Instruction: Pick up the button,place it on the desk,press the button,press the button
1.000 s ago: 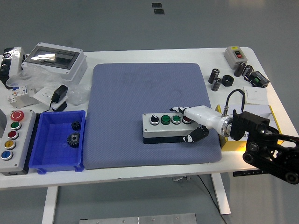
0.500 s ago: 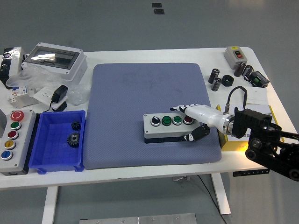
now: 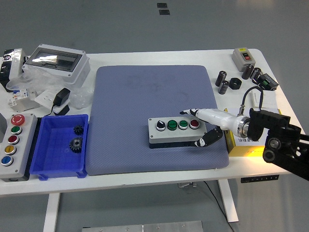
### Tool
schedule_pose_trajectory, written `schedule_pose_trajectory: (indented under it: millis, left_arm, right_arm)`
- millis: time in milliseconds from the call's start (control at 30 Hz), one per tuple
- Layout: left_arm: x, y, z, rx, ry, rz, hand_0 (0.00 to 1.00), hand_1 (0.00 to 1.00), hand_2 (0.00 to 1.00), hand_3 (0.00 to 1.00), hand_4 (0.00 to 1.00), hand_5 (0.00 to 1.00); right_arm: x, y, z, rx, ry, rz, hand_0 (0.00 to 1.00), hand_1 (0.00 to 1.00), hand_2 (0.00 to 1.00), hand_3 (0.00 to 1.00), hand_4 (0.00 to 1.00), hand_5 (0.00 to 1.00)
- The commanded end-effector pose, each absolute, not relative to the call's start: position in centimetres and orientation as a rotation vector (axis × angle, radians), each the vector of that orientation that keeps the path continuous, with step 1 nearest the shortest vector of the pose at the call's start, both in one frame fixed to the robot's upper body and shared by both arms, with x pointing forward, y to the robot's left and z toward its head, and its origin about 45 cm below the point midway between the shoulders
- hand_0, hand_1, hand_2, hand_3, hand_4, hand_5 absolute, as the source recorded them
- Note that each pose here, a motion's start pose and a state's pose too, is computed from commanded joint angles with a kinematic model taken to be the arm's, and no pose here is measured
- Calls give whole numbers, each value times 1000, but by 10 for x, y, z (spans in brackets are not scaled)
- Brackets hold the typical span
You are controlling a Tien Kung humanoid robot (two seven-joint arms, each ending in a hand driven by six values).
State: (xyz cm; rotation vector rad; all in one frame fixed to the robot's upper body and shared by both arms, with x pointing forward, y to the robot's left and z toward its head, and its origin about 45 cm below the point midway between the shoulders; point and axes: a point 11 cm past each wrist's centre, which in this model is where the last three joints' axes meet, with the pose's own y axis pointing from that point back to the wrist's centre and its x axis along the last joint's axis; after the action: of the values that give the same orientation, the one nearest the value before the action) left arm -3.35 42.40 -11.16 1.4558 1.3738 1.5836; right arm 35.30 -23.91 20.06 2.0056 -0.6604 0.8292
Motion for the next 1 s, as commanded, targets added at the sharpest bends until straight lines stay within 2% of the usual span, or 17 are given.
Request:
schedule_pose_trajectory:
  millis: [167,500,667,700,867,900,1000]
  left_arm:
    - [-34,423,-112,1453,1378,1588,641,542,618,577,632,66]
    - [-36,424,-111,1446,1388,1606,640,539,618,574,637,48]
    - [-34,428,-110,1446,1383,1616,640,539,618,574,637,48]
    - [-34,428,-110,1446,1382,1617,639,538,618,574,639,32]
    - [-34,429,-110,1448,1382,1619,639,538,618,574,639,32]
    - [-34,429,-110,1448,1383,1619,639,540,618,576,635,28]
    - [-33,429,-110,1448,1382,1619,639,540,618,576,635,28]
  right_arm:
    - [351,-248,230,2051,-712,802,998,998,998,998,874,120]
    - [362,-281,332,1967,-782,785,998,998,998,998,864,117]
    - [357,-272,337,1940,-647,689,998,998,998,998,864,117]
    - [355,-268,335,1933,-609,667,865,942,969,998,735,173]
    - [348,-252,330,1895,-435,594,865,942,969,998,735,173]
    - [347,-249,329,1885,-403,583,438,677,750,998,590,280]
    - [350,-242,327,1861,-354,577,438,677,750,998,590,280]
